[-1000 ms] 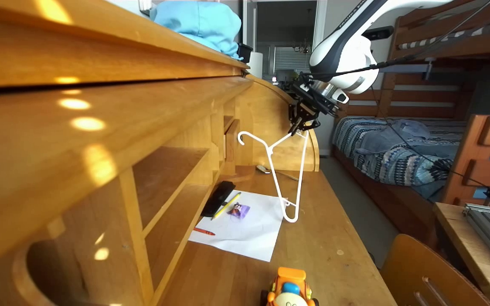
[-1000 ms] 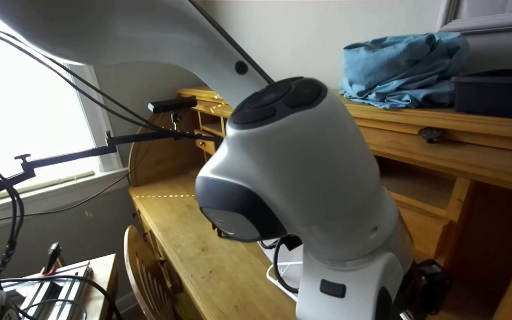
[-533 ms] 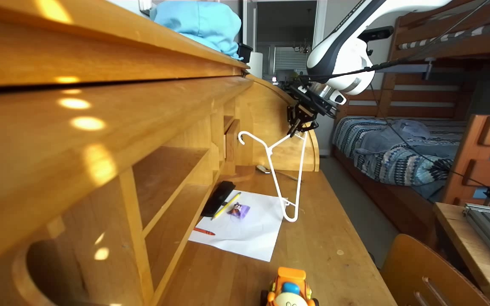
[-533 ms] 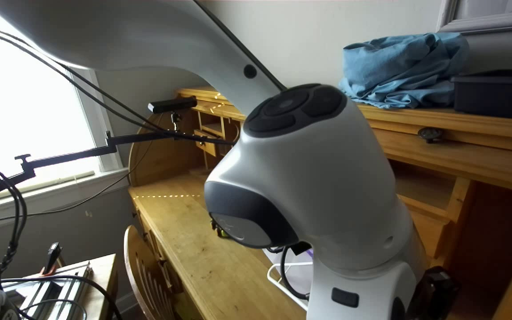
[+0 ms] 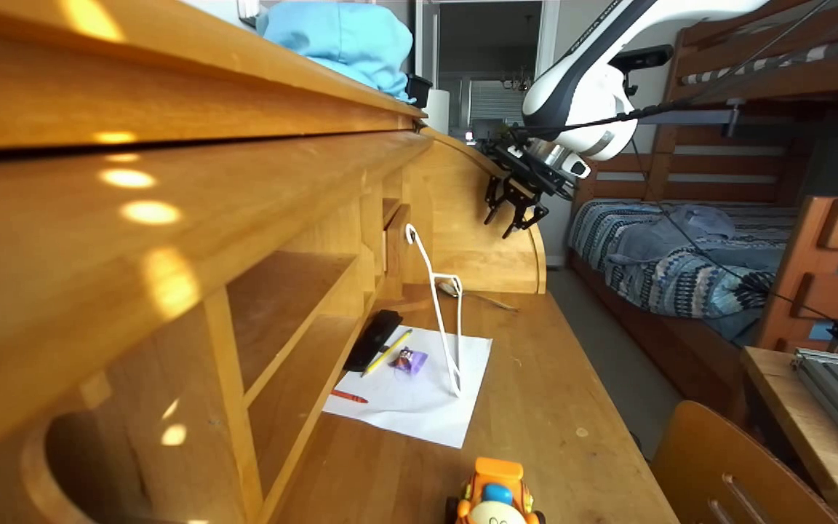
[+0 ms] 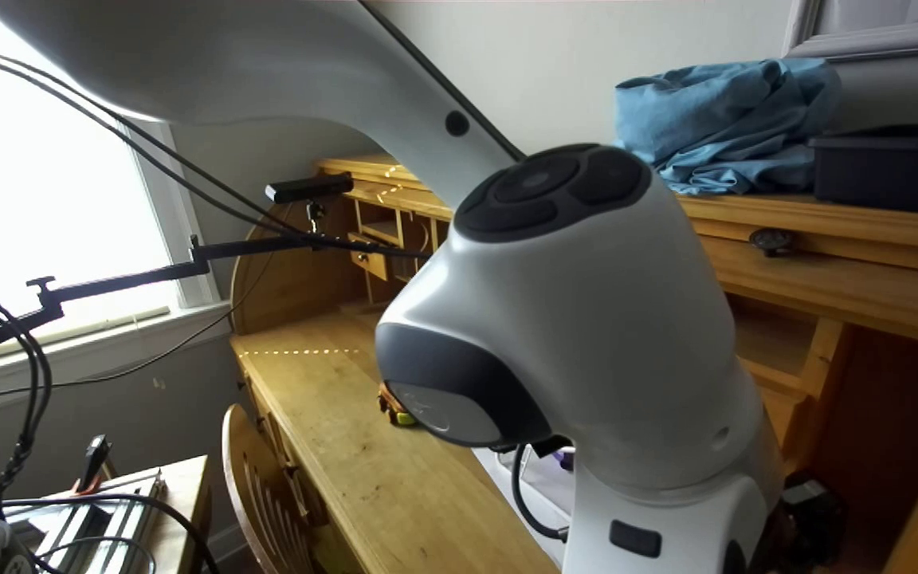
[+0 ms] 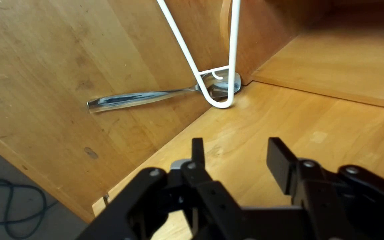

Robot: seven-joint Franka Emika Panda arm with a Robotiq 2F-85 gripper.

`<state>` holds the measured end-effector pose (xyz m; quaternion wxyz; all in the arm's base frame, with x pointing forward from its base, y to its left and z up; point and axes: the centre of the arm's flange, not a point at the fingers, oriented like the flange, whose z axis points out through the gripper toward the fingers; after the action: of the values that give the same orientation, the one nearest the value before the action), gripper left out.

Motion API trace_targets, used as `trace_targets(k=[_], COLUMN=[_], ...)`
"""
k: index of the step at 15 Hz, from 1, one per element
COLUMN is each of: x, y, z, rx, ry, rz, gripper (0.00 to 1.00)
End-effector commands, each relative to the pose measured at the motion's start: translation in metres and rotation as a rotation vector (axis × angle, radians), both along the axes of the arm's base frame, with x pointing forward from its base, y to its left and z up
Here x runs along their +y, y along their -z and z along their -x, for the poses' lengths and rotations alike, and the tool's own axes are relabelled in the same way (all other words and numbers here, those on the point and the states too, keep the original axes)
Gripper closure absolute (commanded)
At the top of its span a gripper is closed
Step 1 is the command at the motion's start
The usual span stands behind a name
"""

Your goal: Pick up and hang the clothing hanger on the desk

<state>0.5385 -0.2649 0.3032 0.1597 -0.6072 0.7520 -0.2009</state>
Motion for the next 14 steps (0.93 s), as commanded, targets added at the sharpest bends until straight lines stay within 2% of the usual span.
trace_targets(k=[1, 2, 4, 11, 14], x=[0.005, 0.008, 0.021, 0.075, 0.091], y=[-0.006, -0.007, -0.012, -0.012, -0.016], z=[-0.006, -0.005, -0.001, 0.014, 0.020], rx=[-0.002, -0.004, 0.000, 0.108, 0.134], ry=[0.020, 0.018, 0.010, -0.021, -0.033], rz=[-0.020, -0.020, -0.034, -0.135, -0.151], gripper=[0.17, 0.09, 0.00, 0.00, 0.00])
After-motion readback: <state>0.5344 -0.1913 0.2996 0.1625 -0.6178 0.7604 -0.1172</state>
